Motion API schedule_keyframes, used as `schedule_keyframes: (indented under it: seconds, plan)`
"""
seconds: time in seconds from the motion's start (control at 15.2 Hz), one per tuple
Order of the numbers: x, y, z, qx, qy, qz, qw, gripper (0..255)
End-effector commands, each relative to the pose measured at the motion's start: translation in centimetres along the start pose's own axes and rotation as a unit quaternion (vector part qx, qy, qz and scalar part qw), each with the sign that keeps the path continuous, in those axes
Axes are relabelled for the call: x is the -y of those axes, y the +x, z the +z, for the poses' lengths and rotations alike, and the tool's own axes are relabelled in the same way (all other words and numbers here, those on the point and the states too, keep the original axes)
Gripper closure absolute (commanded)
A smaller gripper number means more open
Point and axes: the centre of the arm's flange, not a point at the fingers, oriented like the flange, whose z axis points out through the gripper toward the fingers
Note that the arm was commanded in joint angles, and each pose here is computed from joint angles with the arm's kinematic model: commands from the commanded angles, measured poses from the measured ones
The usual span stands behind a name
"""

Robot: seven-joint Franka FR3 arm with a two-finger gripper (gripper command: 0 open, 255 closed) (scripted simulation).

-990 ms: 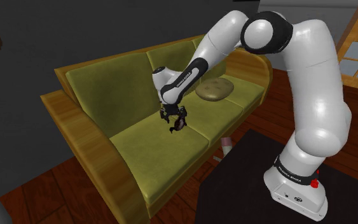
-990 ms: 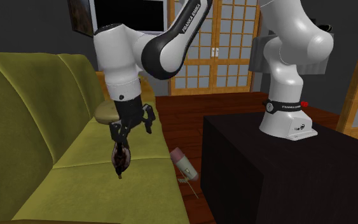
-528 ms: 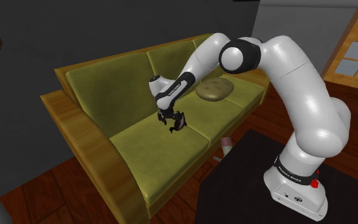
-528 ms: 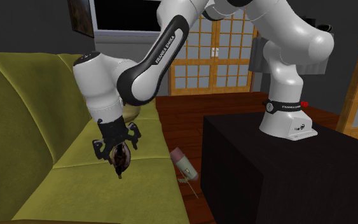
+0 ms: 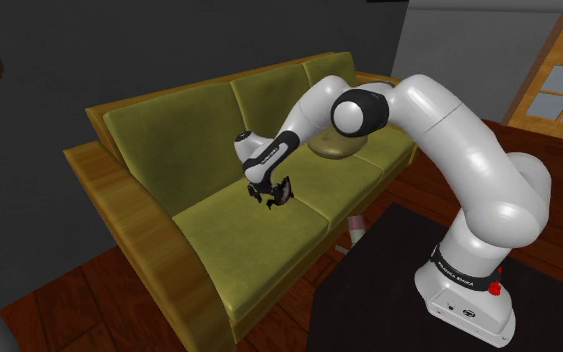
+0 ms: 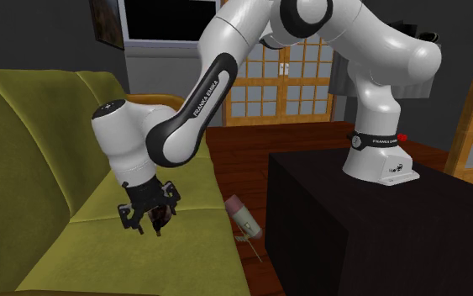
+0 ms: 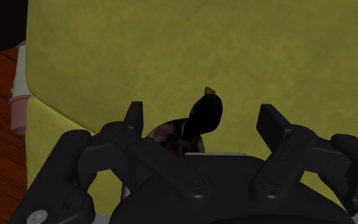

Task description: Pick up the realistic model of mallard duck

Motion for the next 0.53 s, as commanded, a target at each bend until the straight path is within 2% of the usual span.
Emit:
schedule_keyframes:
  seconds: [0.0, 0.13, 0.2, 0.46]
  plan:
    - [0.36, -0.16, 1.03, 0.0, 0.0, 0.0, 1.0, 0]
    - [0.43, -0.2, 1.33, 0.0, 0.0, 0.0, 1.0, 0]
    - [0.42, -0.25, 1.37, 0.0, 0.0, 0.0, 1.0, 255]
    - [0.4, -0.27, 1.31, 0.0, 0.0, 0.0, 1.0, 255]
